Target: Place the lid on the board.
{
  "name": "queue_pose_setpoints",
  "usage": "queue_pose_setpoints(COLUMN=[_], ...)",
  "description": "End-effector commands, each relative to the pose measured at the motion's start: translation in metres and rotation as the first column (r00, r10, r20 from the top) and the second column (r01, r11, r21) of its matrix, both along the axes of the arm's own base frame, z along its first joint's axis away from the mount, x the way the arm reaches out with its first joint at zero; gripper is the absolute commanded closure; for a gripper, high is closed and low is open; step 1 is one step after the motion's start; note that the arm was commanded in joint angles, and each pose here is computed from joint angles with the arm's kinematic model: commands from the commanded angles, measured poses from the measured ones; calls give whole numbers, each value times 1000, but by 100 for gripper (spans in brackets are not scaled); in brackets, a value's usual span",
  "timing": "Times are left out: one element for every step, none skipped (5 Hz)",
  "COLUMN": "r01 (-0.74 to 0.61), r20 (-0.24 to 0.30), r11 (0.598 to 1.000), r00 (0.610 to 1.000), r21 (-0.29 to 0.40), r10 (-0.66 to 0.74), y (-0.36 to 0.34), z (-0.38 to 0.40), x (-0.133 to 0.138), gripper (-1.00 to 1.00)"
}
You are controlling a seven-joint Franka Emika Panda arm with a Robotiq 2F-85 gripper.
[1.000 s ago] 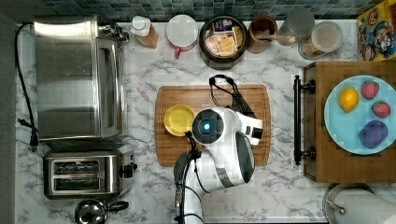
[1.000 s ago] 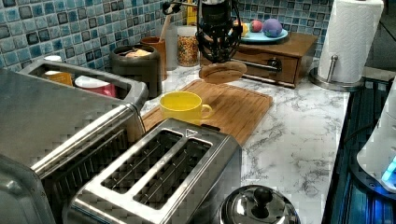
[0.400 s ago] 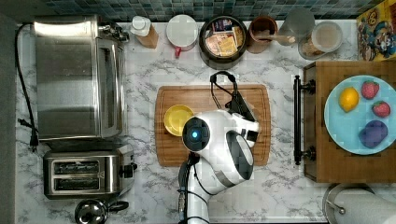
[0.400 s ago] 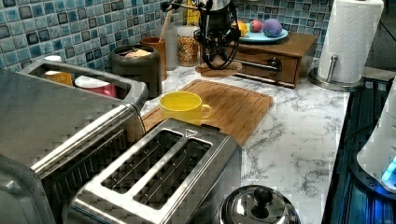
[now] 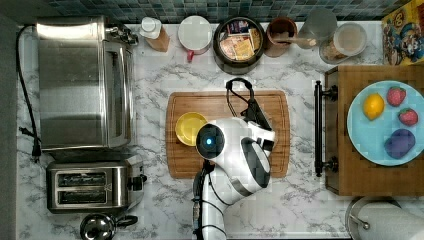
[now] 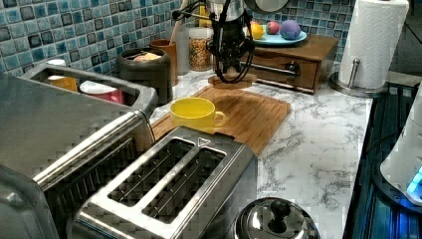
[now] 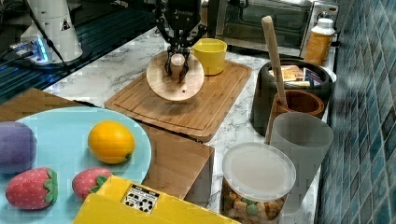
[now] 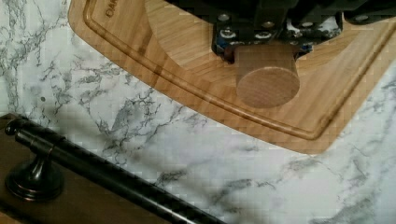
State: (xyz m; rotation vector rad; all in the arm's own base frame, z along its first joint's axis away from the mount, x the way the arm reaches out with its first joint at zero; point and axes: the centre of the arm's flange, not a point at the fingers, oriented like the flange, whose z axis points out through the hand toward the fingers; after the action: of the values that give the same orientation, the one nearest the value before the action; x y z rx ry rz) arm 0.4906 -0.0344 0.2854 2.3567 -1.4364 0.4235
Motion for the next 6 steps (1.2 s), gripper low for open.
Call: queue_pose_setpoints(r01=[85,71,68,73,89,96], r20=[17,16,4,-5,-33,-4], r11=[996,997,997,996,992,990], r00=[996,997,998,997,996,995], r21=[17,13,33,49,86,99], r10=[-85,-71,-68,-73,-86,-96], y=[-26,-21,-19,-18,-20,-17], z=[19,17,19,23,32,40], x=[21,22,23,25,29,24], gripper=[39,-100,-100,-100,-100,-100])
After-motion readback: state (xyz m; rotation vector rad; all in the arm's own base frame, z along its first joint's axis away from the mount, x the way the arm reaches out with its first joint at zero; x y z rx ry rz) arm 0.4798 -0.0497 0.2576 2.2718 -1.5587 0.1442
